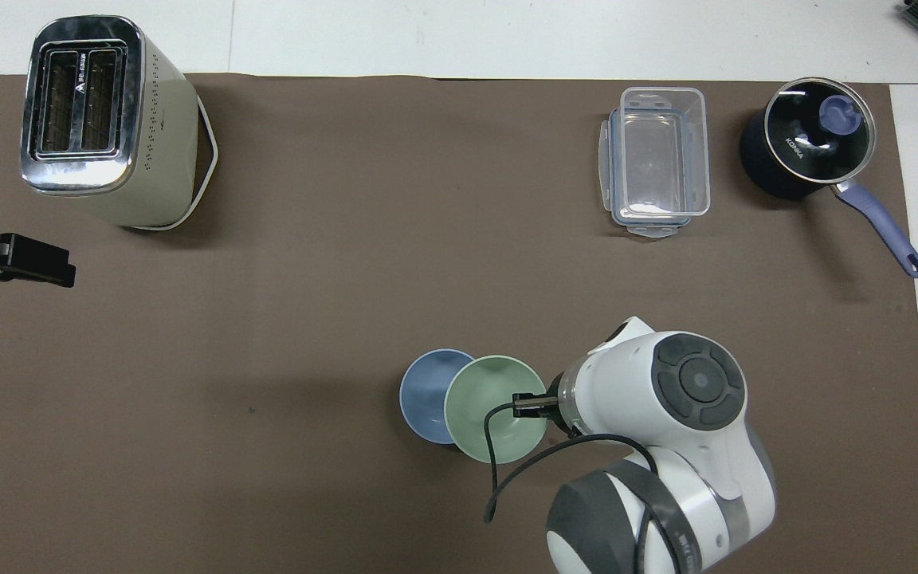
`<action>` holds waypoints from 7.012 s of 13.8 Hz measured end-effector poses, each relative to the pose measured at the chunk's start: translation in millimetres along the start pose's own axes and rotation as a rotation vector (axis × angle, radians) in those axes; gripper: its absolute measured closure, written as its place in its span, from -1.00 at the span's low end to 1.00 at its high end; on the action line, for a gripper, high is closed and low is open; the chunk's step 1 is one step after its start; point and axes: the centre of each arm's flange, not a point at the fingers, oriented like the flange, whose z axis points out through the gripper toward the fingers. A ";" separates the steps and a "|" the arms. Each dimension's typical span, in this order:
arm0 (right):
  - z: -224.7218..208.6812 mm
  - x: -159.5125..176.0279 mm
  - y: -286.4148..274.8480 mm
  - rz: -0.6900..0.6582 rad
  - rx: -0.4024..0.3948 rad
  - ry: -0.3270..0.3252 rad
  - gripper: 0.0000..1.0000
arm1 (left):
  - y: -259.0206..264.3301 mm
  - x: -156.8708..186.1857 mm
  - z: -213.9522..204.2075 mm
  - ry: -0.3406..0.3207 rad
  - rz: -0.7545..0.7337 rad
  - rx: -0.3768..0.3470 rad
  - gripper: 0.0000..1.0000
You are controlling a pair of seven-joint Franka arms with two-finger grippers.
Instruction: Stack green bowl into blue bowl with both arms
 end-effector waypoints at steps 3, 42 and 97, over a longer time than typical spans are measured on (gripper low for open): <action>12.6 -6.1 -16.4 -0.005 0.013 0.001 0.90 | 0.0 0.0 0.0 0.000 0.000 0.000 -1.00; 57.7 9.6 -54.0 0.056 0.051 0.088 -0.11 | 0.0 0.0 0.0 0.000 0.000 0.000 -1.00; -309.0 75.3 230.7 0.222 -0.152 0.118 -1.00 | 0.0 0.0 0.1 0.000 0.000 0.000 -1.00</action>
